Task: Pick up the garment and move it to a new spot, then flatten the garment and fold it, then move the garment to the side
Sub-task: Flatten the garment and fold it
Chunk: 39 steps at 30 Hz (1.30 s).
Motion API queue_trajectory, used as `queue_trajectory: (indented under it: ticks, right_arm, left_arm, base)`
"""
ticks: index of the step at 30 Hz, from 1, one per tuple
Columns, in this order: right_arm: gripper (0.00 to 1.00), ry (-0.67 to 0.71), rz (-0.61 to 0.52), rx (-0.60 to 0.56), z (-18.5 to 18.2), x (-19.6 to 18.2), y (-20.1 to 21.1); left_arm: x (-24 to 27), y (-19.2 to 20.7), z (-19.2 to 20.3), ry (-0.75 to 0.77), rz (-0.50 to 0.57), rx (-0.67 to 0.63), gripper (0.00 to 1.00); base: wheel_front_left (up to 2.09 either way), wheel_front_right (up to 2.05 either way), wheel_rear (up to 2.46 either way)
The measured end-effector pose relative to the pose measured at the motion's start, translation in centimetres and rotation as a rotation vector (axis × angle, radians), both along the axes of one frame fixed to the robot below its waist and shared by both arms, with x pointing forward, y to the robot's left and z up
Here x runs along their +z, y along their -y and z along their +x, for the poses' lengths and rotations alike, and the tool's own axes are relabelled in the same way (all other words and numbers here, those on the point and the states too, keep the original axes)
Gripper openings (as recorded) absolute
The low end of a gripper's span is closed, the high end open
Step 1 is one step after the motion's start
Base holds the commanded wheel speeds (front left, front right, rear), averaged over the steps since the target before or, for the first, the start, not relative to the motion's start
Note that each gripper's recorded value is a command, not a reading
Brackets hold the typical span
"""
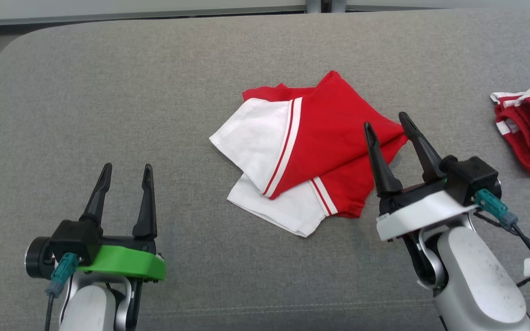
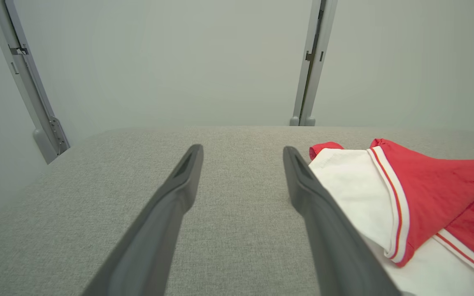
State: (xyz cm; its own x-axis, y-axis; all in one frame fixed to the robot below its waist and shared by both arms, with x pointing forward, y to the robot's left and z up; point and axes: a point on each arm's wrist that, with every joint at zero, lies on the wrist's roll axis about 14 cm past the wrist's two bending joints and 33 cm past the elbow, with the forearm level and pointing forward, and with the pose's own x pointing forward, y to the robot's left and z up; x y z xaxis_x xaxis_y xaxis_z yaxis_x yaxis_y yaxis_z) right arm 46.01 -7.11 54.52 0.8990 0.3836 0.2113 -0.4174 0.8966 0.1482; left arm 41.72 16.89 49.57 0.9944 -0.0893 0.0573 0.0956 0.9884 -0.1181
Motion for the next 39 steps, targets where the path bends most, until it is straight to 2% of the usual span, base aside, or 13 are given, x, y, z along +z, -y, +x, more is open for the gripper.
queue_trajectory:
  ticks: [18, 39]
  right_arm:
    - [1.00, -0.070, -0.050, -0.203, -7.4, -2.5, 6.5]
    - [1.00, -0.086, -0.055, -0.201, -8.1, -2.4, 6.2]
  left_arm:
    - [1.2, 1.0, -2.9, 0.006, 0.026, -0.033, 1.00]
    - [1.6, -0.2, -4.6, -0.002, 0.025, 0.019, 1.00]
  base:
    - [0.00, 0.00, 0.00]
    - [0.00, 0.00, 0.00]
